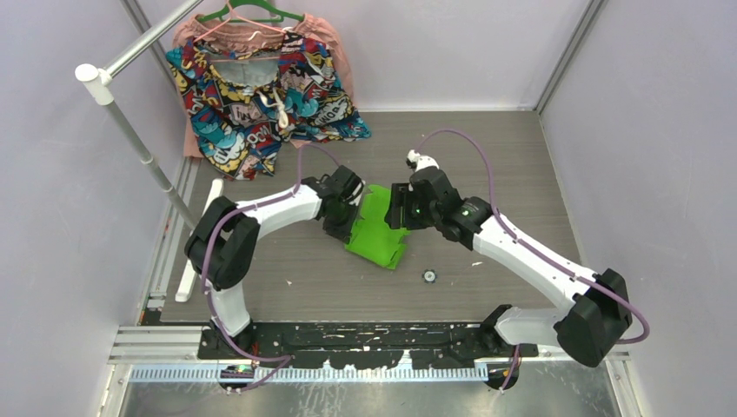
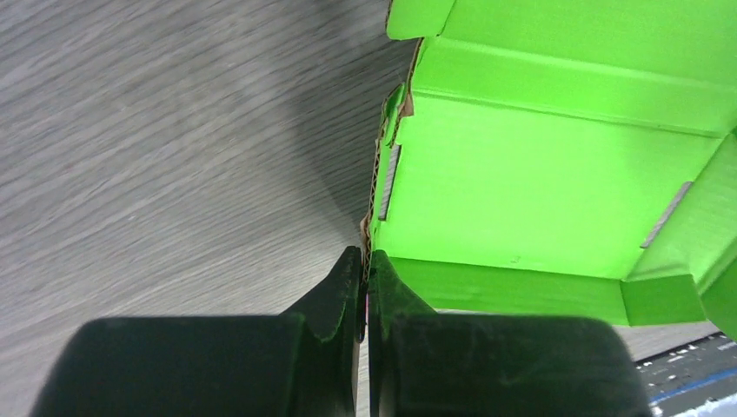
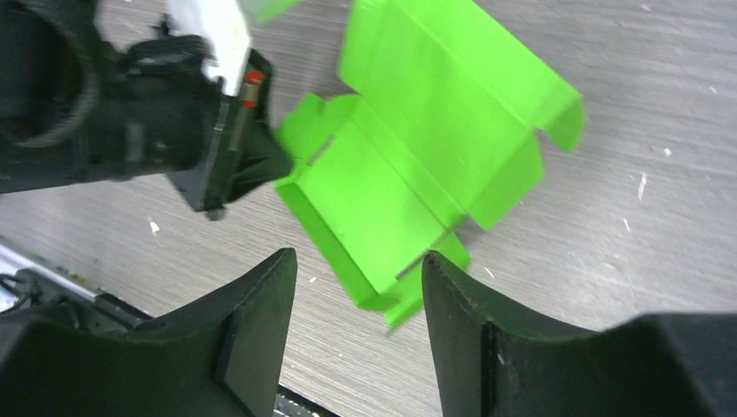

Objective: Fold the paper box
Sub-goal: Fold the paper box at the center of the board.

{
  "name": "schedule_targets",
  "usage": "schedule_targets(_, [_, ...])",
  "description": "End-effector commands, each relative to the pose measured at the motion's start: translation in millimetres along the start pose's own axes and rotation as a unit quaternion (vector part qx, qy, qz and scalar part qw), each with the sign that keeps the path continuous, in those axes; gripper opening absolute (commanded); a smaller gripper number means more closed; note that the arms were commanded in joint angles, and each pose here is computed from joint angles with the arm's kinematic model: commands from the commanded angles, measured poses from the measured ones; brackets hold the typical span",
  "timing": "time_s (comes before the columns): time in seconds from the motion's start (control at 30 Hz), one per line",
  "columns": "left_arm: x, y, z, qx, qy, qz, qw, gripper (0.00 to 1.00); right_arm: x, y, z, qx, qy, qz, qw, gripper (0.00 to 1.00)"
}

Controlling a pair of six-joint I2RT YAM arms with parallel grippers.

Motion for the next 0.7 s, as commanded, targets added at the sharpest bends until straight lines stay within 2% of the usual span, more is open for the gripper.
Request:
schedule_targets(0.0, [22, 21, -3, 0.002, -0.003, 0.083, 0.997, 0.0, -21, 4, -19, 0.003, -0.043, -0.052, 0.998, 0.59])
schedule_targets(0.3, [34, 35, 0, 0.0, -0.002, 0.146, 0.989, 0.0, -42, -3, -69, 0.034, -0.102, -0.089, 0.99, 0.53])
schedule_targets(0.53, [32, 31, -1, 0.013, -0.007, 0.171, 0.985, 0.0, -39, -24, -78, 0.021, -0.14, -0.079, 0.987, 0.5])
schedule_targets(0.67, [32, 31, 0, 0.021, -0.009, 0.178, 0.984, 0.0, -32, -37, -76, 0.023, -0.14, -0.074, 0.987, 0.38])
Point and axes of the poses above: each gripper's point midway between its finger pads, its own y axis back along the fingers, its own x axis along the line the jaws close on, z = x × y, the point moved 3 cm from there along y, back along the fingers, and after that the axes turned 7 degrees about y, right-handed, at the moved point
